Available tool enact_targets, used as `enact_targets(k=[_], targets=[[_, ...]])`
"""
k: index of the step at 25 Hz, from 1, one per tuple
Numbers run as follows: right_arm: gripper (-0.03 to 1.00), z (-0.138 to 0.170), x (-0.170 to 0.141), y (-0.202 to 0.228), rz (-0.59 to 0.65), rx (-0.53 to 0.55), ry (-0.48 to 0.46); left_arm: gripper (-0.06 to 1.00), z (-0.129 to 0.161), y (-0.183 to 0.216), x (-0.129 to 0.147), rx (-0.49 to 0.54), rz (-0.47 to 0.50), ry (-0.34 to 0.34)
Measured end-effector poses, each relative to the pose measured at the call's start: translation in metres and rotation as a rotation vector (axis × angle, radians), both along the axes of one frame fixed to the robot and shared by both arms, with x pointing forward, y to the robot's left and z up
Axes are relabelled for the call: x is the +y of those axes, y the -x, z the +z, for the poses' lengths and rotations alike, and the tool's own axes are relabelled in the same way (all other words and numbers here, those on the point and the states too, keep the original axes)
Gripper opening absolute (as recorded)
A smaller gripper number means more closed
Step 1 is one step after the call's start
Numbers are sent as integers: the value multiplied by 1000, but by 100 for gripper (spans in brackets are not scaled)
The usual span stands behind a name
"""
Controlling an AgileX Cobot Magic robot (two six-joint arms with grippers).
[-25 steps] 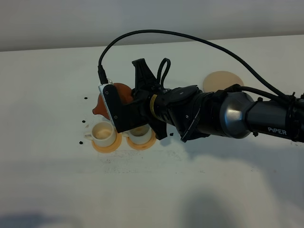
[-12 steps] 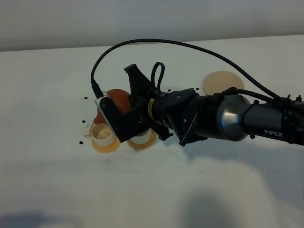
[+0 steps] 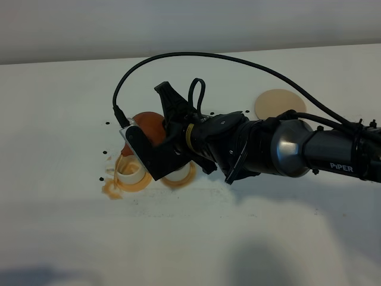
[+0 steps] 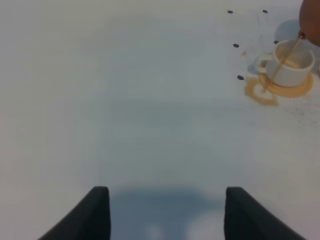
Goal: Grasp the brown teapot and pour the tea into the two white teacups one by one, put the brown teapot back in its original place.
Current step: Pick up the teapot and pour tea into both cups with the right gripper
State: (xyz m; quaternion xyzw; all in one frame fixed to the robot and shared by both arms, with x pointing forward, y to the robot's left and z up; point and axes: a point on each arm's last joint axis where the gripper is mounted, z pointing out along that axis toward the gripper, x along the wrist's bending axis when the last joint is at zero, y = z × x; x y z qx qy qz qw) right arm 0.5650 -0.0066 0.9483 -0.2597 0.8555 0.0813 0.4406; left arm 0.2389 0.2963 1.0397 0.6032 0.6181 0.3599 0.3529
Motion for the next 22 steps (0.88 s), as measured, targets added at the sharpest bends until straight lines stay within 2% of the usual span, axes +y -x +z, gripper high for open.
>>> enact_targets(k=[22], targets=[[11,1,-4,-3,0,-58,76,50,0,0,0,0,0,0]])
